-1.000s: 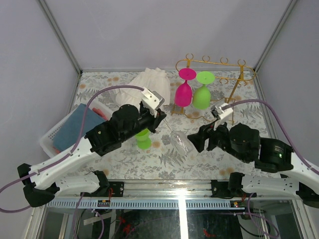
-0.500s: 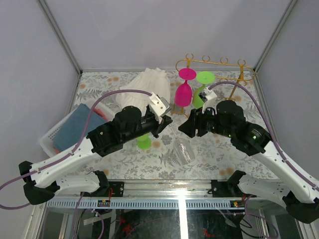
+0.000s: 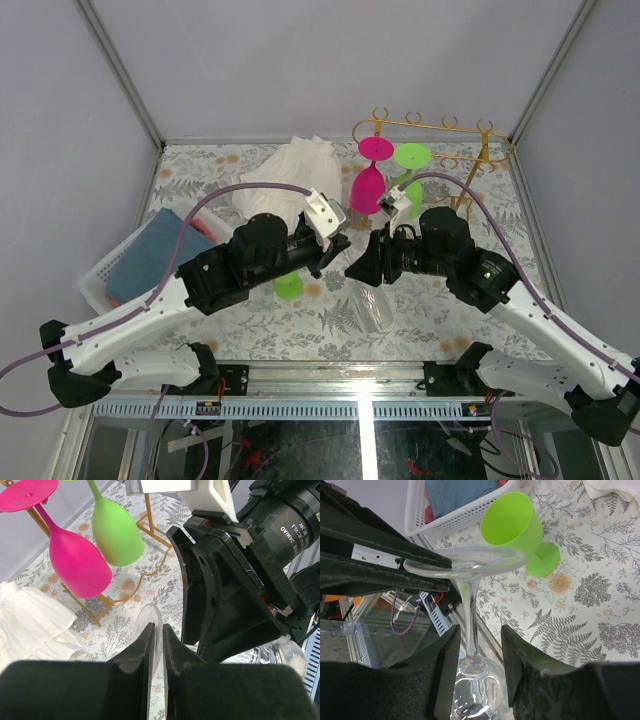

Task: Place the wine glass upside down on the wine glass rack
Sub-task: Turn the wine glass upside down at the wine rack.

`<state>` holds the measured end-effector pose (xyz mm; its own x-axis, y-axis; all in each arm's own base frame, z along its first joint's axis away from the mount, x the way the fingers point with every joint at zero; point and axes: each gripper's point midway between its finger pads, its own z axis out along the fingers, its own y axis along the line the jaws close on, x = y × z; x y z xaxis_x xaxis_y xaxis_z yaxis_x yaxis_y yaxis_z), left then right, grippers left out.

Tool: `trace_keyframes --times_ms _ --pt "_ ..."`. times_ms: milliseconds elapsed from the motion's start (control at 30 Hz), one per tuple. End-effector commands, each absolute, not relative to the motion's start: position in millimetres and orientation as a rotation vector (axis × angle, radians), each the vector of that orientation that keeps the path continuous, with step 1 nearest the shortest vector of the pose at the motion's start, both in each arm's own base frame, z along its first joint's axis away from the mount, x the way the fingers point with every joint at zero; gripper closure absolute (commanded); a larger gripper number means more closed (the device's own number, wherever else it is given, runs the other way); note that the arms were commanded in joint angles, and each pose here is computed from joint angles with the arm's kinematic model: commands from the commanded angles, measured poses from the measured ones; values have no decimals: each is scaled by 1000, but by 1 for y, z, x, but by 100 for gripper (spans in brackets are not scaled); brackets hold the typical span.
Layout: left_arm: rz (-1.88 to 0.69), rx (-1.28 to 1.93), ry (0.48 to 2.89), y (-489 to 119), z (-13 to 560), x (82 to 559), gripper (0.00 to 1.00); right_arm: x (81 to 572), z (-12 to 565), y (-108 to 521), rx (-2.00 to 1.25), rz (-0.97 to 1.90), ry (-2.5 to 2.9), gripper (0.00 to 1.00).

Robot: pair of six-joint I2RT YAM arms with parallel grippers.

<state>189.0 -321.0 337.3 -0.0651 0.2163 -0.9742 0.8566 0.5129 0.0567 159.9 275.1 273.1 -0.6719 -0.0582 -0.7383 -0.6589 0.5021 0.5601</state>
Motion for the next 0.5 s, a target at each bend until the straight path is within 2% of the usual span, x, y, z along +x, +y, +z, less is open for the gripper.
trace_keyframes --times_ms 0,333,433,467 --pt "-694 896 1501 -323 370 191 100 154 291 278 -613 1231 1990 55" --pt "-672 895 1508 -324 367 193 100 147 280 278 -665 1251 2010 66" --pt "-667 895 1511 -324 367 194 100 147 278 279 -671 1249 2015 74" --pt "-662 895 1512 -324 367 194 100 147 278 279 -672 1247 2015 80"
